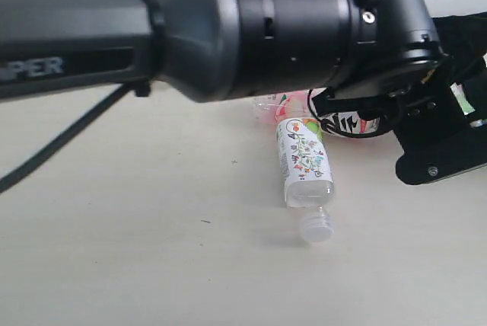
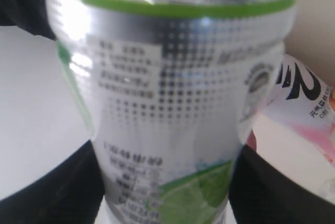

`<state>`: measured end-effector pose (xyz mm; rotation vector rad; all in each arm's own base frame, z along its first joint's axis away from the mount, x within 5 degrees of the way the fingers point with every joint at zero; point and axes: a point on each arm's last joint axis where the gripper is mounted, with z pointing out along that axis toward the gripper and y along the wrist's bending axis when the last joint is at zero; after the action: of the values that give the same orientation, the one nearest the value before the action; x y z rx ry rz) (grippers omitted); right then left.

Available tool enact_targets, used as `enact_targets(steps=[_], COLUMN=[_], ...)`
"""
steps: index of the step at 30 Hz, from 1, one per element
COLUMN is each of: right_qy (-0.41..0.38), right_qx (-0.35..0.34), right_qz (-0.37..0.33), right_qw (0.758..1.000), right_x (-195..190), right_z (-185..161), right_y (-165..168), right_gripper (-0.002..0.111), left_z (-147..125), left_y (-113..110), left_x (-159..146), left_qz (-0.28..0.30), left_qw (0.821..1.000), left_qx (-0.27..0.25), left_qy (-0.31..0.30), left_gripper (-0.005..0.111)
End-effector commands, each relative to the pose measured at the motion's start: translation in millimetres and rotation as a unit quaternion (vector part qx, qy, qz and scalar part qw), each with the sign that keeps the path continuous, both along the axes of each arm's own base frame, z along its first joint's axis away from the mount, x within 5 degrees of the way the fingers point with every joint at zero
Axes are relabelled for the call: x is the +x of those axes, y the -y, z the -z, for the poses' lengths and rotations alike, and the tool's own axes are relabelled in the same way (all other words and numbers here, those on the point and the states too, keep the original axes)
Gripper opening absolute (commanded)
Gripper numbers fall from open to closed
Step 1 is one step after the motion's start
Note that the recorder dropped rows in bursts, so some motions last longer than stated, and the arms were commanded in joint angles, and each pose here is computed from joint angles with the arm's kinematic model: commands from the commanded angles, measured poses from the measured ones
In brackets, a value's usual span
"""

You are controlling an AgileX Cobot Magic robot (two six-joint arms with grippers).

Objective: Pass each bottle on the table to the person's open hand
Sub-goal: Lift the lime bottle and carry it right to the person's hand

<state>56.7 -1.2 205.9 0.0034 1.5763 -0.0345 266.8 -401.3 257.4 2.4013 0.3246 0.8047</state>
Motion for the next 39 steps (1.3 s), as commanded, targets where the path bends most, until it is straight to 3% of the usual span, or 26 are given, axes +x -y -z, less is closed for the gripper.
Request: enact_targets(steps=[1, 12, 21, 39], right_qy=[0.002, 0.002, 0.002, 0.002], right_qx=[-0.002, -0.002, -0.003, -0.003], right_qz=[0.003, 0.003, 0.003, 0.003], right_qw=[1.0, 1.0, 1.0, 1.0], right_x=[-0.2, -0.2, -0.2, -0.2], right_z=[0.8, 0.8, 0.8, 0.8], right_y=[0.3, 0.3, 0.3, 0.3], right_gripper=[0.0, 0.0, 0.0, 0.0], left_z=[3.1, 33.4, 71.8, 74.9], left_y=[13.9, 40.3, 31.0, 32.8], left_x=[12.3, 50.9, 71.6, 72.2], left_qz=[0.011, 0.028, -0.006, -0.005], left_qw=[1.0, 0.999, 0.999, 0.999], left_qx=[0.005, -0.042, -0.02, -0.028], left_qy=[-0.018, -0.011, -0.042, -0.042], left_gripper=[0.0, 0.0, 0.0, 0.001])
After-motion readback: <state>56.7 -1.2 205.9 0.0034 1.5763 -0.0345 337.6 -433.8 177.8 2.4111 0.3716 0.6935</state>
